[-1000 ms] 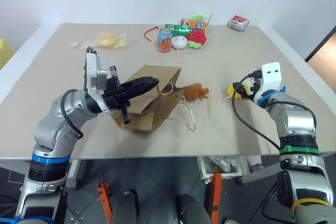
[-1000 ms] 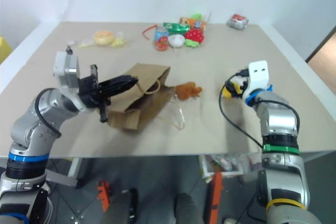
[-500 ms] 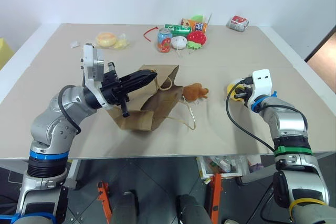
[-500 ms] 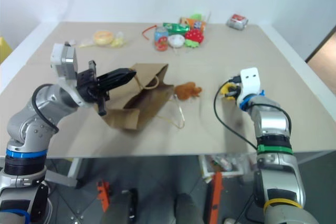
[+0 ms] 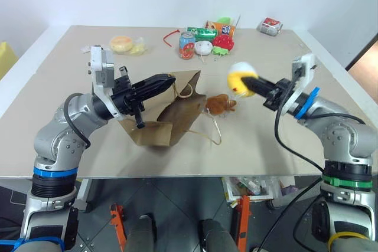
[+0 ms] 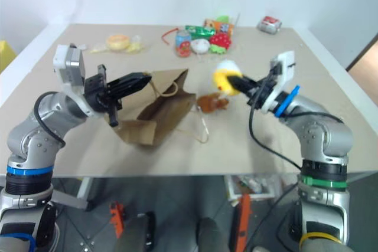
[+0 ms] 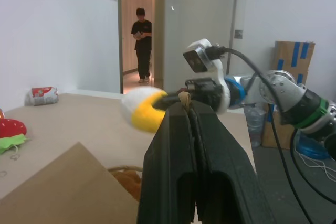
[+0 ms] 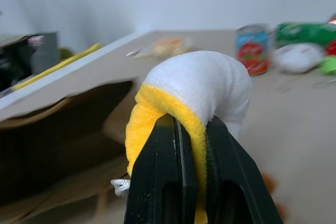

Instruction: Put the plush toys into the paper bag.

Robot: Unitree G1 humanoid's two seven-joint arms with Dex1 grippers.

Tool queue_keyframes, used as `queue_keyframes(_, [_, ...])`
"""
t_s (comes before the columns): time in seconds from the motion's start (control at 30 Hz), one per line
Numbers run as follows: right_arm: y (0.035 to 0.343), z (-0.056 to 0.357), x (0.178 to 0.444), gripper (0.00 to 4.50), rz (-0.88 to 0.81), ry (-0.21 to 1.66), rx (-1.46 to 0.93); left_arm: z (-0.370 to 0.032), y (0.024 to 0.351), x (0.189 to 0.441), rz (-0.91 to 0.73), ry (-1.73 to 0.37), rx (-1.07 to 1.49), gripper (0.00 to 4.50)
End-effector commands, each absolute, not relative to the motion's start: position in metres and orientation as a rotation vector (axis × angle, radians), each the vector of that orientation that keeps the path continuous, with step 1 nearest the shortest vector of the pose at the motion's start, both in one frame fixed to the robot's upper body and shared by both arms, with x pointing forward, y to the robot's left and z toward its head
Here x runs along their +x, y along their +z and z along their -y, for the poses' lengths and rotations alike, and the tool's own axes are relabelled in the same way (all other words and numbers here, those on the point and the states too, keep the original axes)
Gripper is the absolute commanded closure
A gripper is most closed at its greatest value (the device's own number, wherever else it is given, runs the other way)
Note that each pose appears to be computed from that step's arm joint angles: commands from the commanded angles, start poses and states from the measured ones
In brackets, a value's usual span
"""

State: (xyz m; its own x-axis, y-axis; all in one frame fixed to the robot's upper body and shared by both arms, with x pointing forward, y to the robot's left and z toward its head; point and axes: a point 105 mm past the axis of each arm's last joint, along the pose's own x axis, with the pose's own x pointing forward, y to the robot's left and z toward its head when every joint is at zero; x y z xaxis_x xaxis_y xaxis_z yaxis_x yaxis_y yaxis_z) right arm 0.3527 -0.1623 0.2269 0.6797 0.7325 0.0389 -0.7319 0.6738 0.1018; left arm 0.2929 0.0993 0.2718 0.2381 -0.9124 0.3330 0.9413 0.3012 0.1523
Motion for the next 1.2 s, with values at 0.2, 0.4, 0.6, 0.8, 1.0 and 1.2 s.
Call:
queue_keyframes(0.2, [0.216, 0.071, 0.333, 4.37, -0.040, 1.038, 0.075, -0.097, 0.281, 0.288, 0.443, -1.287, -0.065, 4.50])
queue_keyframes(0.4, [0.208, 0.050, 0.328, 4.37, -0.082, 1.094, 0.069, -0.097, 0.282, 0.288, 0.449, -1.280, -0.068, 4.50])
queue_keyframes(0.6, [0.206, 0.024, 0.324, 4.37, -0.086, 1.148, 0.069, -0.097, 0.282, 0.289, 0.452, -1.278, -0.071, 4.50])
queue_keyframes(0.8, [0.211, 0.023, 0.349, 2.23, -0.096, 1.040, 0.143, -0.095, 0.281, 0.289, 0.453, -1.283, -0.072, 4.50])
queue_keyframes(1.0, [0.221, 0.053, 0.340, 1.35, -0.096, 1.077, 0.166, -0.096, 0.280, 0.289, 0.450, -1.283, -0.076, 4.50])
queue_keyframes(1.2, [0.227, 0.079, 0.318, 1.35, -0.079, 1.148, 0.096, -0.096, 0.280, 0.289, 0.452, -1.287, -0.078, 4.50])
